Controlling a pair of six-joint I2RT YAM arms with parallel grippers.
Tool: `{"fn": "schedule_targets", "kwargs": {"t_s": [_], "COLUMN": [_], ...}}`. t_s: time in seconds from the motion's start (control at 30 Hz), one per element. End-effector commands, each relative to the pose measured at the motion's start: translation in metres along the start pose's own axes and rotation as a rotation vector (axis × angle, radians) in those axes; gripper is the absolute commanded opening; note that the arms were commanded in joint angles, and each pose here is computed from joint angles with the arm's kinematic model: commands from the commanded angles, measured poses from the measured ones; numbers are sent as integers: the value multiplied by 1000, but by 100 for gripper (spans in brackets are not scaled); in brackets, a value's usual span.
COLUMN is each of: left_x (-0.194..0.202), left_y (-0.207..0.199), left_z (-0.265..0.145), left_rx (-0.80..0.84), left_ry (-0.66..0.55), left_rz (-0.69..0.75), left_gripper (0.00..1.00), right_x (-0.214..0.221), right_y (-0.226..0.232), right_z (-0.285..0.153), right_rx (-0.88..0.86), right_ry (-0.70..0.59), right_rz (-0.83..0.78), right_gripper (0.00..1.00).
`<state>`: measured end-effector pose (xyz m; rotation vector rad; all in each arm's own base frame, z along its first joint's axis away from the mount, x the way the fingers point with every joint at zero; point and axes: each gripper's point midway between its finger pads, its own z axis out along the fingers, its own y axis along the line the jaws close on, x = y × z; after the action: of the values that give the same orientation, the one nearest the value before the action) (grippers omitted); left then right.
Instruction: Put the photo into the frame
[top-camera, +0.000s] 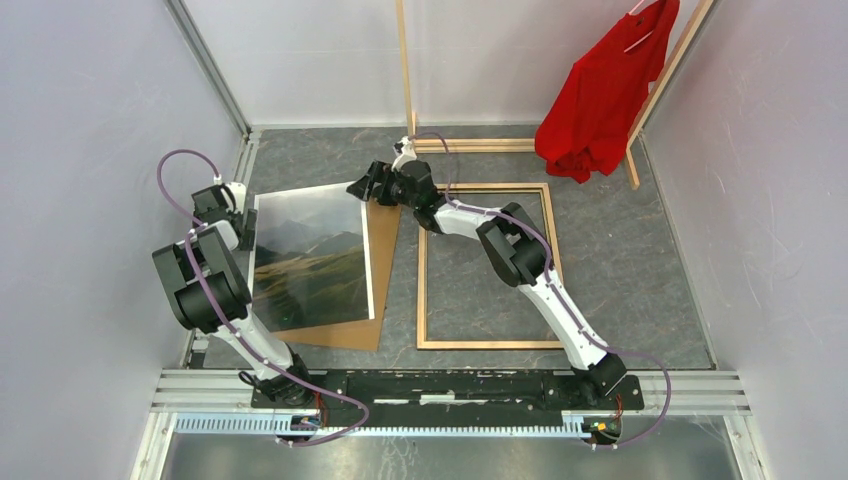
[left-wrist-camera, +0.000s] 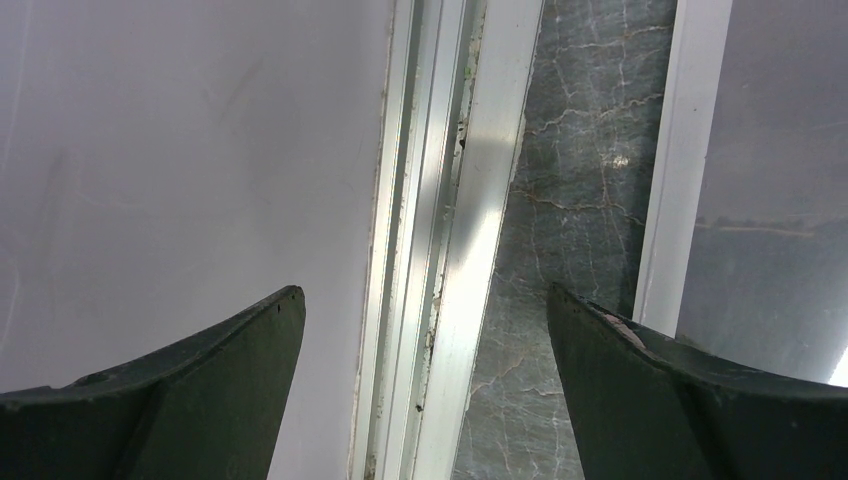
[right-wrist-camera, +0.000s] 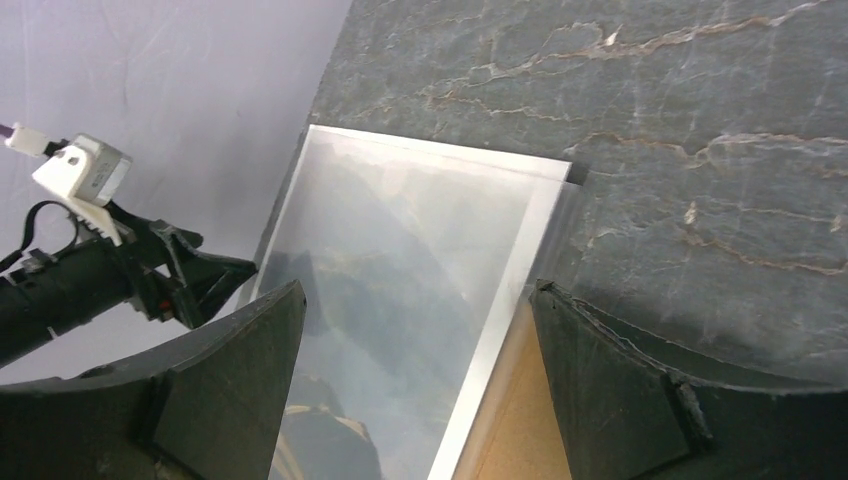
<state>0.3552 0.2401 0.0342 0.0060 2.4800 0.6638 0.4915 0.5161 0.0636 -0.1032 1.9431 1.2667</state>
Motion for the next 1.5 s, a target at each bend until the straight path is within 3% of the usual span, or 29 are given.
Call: {"fn": "schedule_targets", "kwargs": {"t_s": [0.0,0.33,0.5,0.63,0.8,0.93,1.2,1.47], "left_x": [81,83,81,73,35,19,28,30], "left_y": [-64,-65,-63,-61,-49,-23,40,22], "left_z": [5,4,4,-1,-19,-26,-13,-8], "left_rx": [213,215,209,242,287,216,6,67], "left_ry": [237,239,237,235,171,129,141,130], "left_rz": [74,81,82,61,8,1,-69,-108], "left_gripper": [97,97,97,97,97,97,97,97], "right_x": [-26,-30,-33,-38,-33,-26,-7,31], "right_y": [62,101,55,33,8,7,6,13], "right_z": [-10,-22,-26,-28,-35,-50,-75,-109], "right_rx": [-148,-260,19,124,207,257,365,435], "right_ry": [-47,-51,-74,-81,-45,-5,64,154], "right_rz": [11,57,-56,-122,-156,-191,-223,-218], "right_gripper": [90,88,92,95,95,95,96,96]}}
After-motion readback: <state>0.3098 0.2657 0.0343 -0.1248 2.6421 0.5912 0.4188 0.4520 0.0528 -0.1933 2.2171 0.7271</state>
